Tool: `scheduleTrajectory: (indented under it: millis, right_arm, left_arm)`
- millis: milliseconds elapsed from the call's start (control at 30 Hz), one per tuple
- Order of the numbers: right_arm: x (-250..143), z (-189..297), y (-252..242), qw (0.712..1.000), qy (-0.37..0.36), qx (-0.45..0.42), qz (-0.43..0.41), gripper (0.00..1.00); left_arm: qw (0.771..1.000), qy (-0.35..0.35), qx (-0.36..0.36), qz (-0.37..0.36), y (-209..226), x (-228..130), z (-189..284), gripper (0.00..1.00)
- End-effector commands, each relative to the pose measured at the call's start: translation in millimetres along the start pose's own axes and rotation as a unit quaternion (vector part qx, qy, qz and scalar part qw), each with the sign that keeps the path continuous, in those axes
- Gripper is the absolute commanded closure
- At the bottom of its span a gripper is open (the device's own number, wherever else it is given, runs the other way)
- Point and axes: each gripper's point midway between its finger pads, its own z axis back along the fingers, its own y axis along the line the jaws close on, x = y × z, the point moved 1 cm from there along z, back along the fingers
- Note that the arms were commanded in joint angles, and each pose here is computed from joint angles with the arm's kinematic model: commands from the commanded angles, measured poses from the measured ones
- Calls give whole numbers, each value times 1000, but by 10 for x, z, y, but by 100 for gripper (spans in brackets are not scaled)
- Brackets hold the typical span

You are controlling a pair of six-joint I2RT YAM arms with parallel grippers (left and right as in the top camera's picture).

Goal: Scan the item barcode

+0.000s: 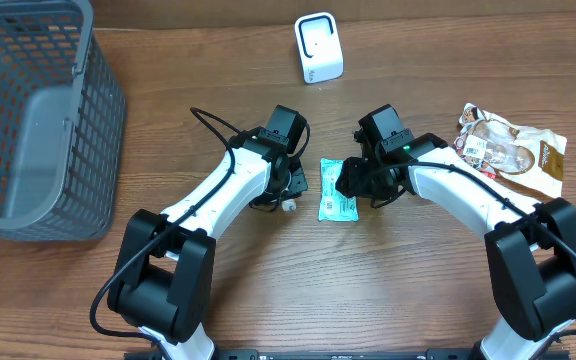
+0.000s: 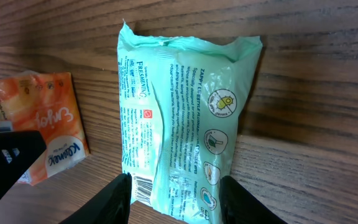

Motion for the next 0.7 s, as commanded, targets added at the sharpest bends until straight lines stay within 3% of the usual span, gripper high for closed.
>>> scheduleTrajectory:
  millis: [0,133,333,433,567,667]
  right_arm:
    - [53,18,-8,1000,-8,-2,0,53]
    - [53,18,-8,1000,-8,-2,0,53]
    - [54,18,-7,1000,-8,-2,0,52]
    - [44,18,-13,1000,-6,-3,2,44]
    - [39,18,-19,1000,-5,-4,1,43]
    - [40,18,-19,1000,-5,-4,1,42]
  left_arm:
    - [1000,4,22,2,84,-33,-69,78]
    - [1000,6,25,2,101,-43,-68,82]
    - [999,6,24,-29,96,-35,-65,96]
    - [998,6,23,-52,94,-30,-62,96]
    - [998,19,12,-66,72,-53,-37,96]
    - [994,48,-43,-94,-78,-101,15,96]
